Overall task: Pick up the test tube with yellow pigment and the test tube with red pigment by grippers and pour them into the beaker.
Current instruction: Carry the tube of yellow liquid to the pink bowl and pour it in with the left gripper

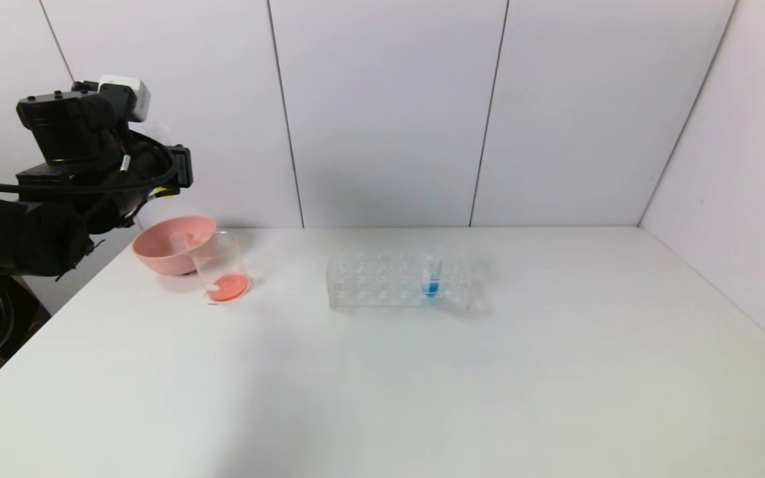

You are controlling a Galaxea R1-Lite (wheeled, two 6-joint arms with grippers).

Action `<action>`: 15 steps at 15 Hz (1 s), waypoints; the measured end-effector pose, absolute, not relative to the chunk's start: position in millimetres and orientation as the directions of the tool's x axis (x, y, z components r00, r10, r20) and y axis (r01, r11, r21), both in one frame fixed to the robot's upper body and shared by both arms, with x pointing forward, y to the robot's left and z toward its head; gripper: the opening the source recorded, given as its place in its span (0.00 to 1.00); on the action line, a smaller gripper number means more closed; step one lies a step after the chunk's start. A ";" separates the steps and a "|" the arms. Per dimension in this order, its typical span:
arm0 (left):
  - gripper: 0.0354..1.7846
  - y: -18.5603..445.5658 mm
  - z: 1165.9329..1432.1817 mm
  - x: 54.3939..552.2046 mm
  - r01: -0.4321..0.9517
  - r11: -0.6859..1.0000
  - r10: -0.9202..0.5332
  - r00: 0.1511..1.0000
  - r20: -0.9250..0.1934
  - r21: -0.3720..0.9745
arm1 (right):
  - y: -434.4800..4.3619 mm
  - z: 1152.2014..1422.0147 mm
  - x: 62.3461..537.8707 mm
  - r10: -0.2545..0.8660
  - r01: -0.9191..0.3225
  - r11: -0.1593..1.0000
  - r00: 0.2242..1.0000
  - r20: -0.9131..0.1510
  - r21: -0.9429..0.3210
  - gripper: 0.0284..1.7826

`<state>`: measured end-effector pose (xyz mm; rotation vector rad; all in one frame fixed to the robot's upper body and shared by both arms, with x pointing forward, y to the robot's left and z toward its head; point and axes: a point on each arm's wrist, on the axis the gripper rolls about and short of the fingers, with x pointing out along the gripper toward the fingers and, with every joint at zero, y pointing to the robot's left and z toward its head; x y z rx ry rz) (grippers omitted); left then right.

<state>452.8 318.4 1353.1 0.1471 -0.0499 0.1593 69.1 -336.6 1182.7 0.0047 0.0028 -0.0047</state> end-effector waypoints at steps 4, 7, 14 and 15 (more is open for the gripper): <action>0.25 339.9 1350.3 453.4 -0.190 0.972 0.183 0.981 0.059 0.137 | -336.6 1182.7 69.1 -0.005 0.005 1.000 1.000 -0.003 0.005 0.95; 0.25 342.8 1344.6 452.6 -0.195 0.971 0.191 0.981 0.040 0.140 | -336.6 1182.7 69.1 -0.005 0.005 1.000 1.000 -0.003 0.005 0.95; 0.25 360.4 1328.3 448.2 -0.232 0.959 0.238 0.971 -0.019 0.160 | -336.6 1182.7 69.1 -0.005 0.005 1.000 1.000 -0.003 0.005 0.95; 0.25 361.7 1328.0 448.5 -0.234 0.959 0.240 0.971 -0.019 0.162 | -336.6 1182.7 69.1 -0.004 0.004 1.000 1.000 -0.003 0.005 0.95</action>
